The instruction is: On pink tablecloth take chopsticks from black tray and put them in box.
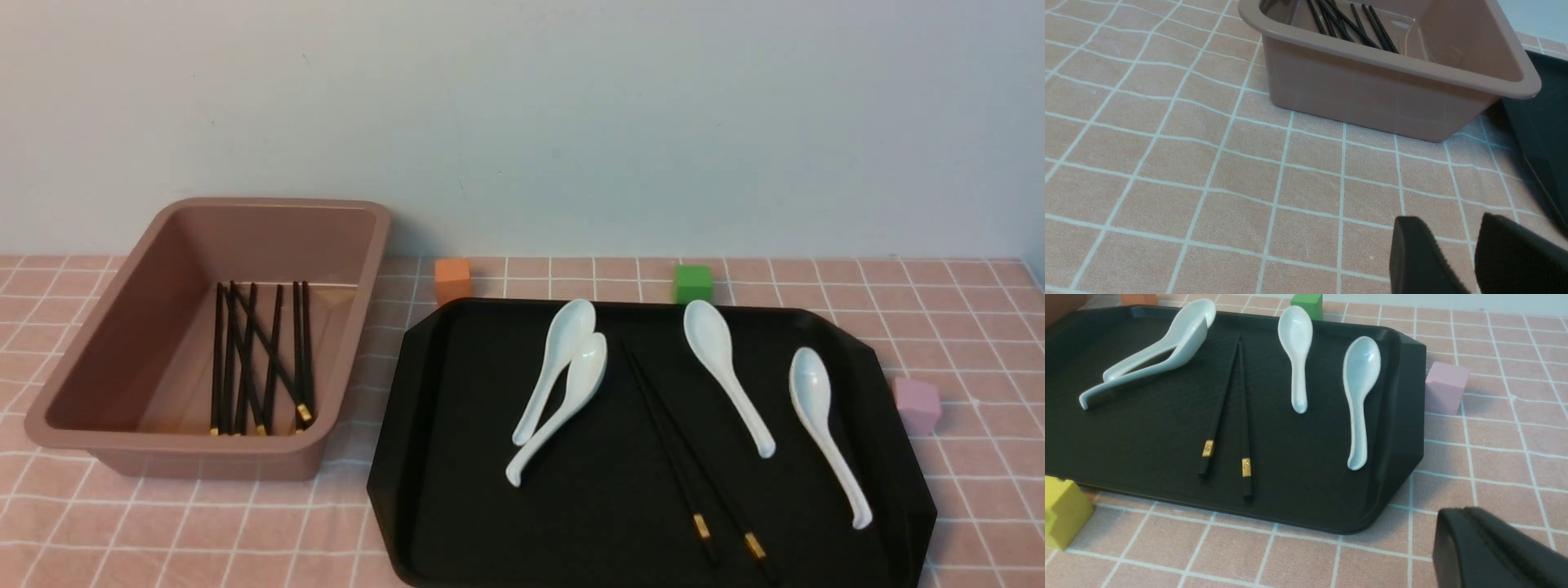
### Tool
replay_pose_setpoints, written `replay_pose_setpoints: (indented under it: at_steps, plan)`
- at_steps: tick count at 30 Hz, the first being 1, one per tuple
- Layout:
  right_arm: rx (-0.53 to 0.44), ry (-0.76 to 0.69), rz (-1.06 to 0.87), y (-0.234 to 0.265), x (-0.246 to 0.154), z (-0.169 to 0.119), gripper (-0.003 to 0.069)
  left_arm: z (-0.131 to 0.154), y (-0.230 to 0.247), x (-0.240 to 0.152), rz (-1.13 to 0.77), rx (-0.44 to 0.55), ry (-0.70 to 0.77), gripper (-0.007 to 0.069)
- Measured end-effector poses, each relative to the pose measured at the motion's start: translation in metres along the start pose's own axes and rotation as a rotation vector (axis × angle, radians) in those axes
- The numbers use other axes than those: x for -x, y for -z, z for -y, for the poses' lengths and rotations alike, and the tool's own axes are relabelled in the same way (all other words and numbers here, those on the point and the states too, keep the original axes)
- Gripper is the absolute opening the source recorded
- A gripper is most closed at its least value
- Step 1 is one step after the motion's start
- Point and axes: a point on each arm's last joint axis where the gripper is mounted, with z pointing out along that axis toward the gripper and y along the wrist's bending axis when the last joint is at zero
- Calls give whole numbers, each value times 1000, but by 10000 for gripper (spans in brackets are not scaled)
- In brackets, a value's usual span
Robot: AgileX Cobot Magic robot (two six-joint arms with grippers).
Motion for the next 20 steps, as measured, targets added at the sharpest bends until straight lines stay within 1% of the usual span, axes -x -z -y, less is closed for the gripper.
replay_pose_setpoints:
  at_steps: [20]
  plan:
    - [0,0,0,0,0,0,4,0,0,0,0,0,0,238]
